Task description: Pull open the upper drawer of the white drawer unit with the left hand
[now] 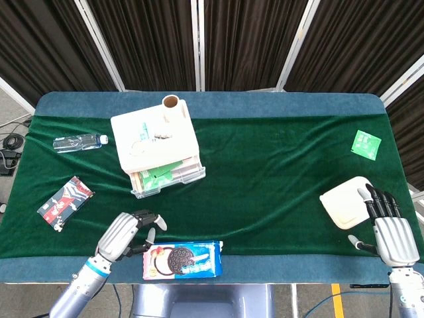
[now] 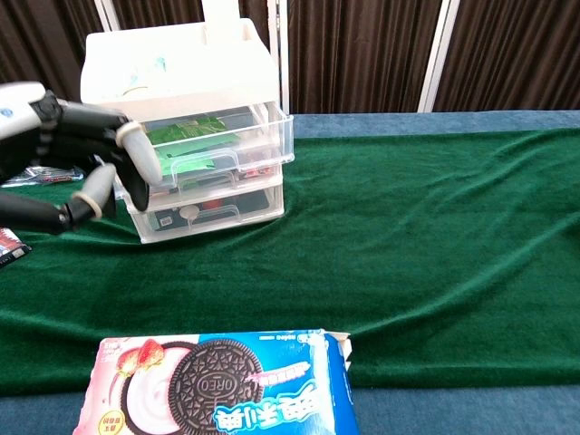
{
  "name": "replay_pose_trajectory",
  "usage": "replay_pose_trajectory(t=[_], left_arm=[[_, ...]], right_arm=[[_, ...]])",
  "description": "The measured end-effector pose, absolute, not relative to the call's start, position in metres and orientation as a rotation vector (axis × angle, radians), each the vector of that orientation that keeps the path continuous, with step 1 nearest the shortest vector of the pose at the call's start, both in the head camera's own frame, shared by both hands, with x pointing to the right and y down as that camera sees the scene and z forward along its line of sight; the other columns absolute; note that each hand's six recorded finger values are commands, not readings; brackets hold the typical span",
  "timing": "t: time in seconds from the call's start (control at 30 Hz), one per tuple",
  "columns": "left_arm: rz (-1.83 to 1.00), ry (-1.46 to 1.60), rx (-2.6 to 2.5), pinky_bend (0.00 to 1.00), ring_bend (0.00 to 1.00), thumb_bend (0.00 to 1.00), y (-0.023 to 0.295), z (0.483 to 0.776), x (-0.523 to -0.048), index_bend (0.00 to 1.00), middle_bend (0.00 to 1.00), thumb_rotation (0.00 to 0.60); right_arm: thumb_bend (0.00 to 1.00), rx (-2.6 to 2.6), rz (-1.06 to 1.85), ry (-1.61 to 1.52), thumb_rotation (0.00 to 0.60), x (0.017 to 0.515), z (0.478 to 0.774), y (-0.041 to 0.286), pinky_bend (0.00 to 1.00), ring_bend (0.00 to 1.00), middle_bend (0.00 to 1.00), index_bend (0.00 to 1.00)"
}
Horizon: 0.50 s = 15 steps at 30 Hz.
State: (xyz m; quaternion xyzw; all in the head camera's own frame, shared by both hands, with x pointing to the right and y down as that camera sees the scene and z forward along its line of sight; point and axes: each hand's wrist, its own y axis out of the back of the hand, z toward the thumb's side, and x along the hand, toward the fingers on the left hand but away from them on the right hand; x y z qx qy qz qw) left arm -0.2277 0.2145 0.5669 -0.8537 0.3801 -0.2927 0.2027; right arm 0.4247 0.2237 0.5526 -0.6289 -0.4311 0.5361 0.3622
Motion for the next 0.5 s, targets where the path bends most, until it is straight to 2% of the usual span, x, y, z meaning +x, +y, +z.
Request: replay_pose_trajectory(t=[0.33,0.5], left_arm=[[-0.867,1.085,-1.964,0.42,0.34,0.71,0.188,0.537,-0.231,0.41,0.46,0.600],[-0.924,1.064,-1.836,0.35,0.24,0.68,0.177,0.535,-0.234,0.32,0.36,0.600]], right_arm=[[0.02,-1.620,1.379,-1.113,0.600,0.425,0.552,0.223,0.00,0.00,0.00,0.04],[0.02,-1.620,1.379,-1.112,0.600,0.425,0.552,0.224,0.00,0.00,0.00,0.04]])
